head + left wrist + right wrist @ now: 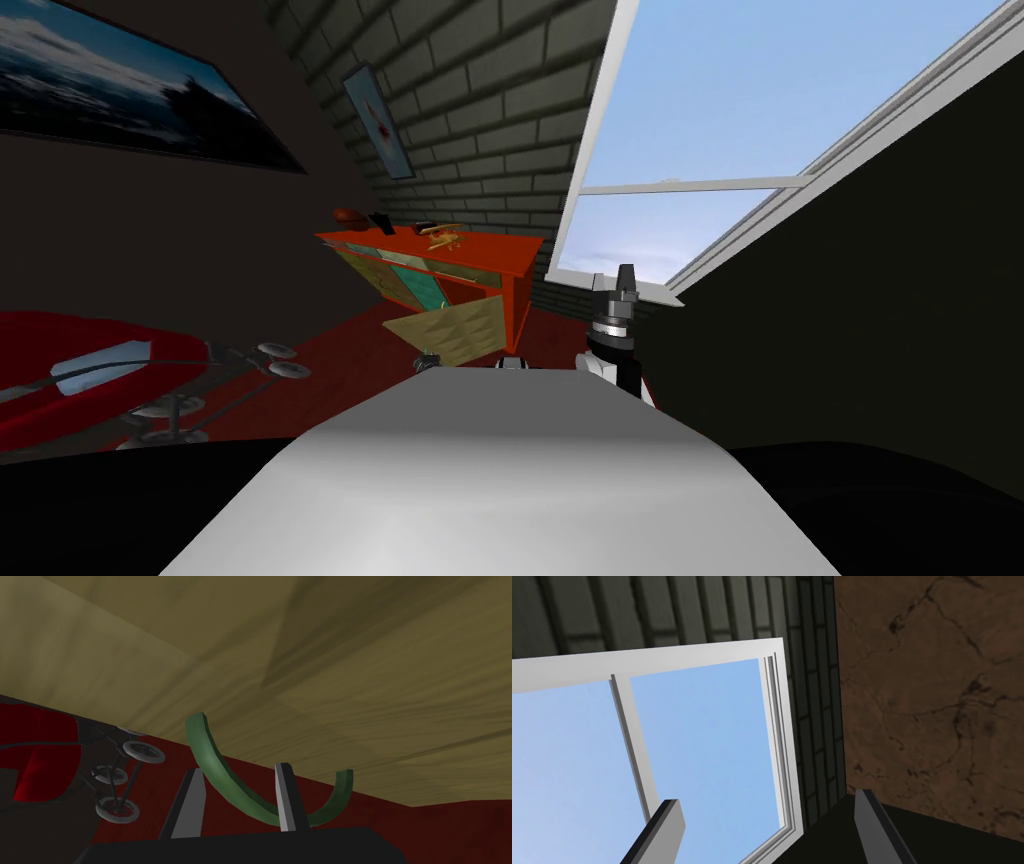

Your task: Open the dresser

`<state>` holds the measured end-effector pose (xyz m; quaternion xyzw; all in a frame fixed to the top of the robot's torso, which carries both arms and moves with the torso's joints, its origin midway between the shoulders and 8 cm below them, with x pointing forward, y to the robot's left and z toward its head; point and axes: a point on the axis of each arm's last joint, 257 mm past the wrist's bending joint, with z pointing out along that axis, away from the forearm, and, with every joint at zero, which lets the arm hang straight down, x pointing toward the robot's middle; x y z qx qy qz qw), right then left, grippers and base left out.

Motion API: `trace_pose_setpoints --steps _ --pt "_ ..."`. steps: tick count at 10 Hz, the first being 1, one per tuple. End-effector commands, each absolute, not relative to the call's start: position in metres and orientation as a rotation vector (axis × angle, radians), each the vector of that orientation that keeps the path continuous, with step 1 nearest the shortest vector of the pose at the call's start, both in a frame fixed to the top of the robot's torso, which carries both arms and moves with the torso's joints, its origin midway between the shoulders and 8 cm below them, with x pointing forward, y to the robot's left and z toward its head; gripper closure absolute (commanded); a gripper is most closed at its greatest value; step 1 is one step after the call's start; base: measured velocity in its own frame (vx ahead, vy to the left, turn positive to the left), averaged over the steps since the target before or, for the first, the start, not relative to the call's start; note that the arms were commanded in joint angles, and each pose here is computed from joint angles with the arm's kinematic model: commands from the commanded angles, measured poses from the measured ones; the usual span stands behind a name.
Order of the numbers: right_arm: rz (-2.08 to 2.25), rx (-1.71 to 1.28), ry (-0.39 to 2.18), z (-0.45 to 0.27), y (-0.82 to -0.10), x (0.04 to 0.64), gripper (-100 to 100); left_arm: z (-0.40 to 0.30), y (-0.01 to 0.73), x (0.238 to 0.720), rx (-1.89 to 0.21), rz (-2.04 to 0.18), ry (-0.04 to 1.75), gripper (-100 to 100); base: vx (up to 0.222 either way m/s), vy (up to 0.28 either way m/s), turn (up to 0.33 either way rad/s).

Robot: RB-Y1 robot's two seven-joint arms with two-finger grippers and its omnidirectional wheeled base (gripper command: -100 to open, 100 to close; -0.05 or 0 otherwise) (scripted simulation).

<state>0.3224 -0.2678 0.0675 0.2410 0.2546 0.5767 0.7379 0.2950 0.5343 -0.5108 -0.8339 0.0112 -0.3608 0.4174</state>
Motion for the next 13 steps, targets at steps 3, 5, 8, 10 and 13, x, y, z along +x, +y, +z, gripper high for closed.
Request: trace_pose_setpoints --steps 3,5,8,10,13 --pt "1.266 0.529 0.559 0.067 -0.268 0.322 0 -0.508 0.504 0.337 -2.092 -0.943 0.086 100 -0.006 -0.112 0.403" --pt "1.266 0.529 0.559 0.067 -0.268 0.322 0 -0.505 0.485 0.362 -2.088 -0.964 0.125 100 -0.028 -0.088 0.419" --pt "1.266 0.529 0.559 0.067 -0.268 0.322 0 -0.502 0.476 0.373 -2.085 -0.973 0.145 100 -0.019 -0.061 0.180" --pt "1.266 0.529 0.559 0.067 -0.268 0.322 0 -0.502 0.476 0.373 -2.085 -0.973 0.145 100 -0.006 -0.041 0.111" --pt "1.266 0.529 0.559 0.067 -0.268 0.322 0 -0.506 0.460 0.376 -2.096 -0.983 0.162 100 -0.002 -0.043 0.214"
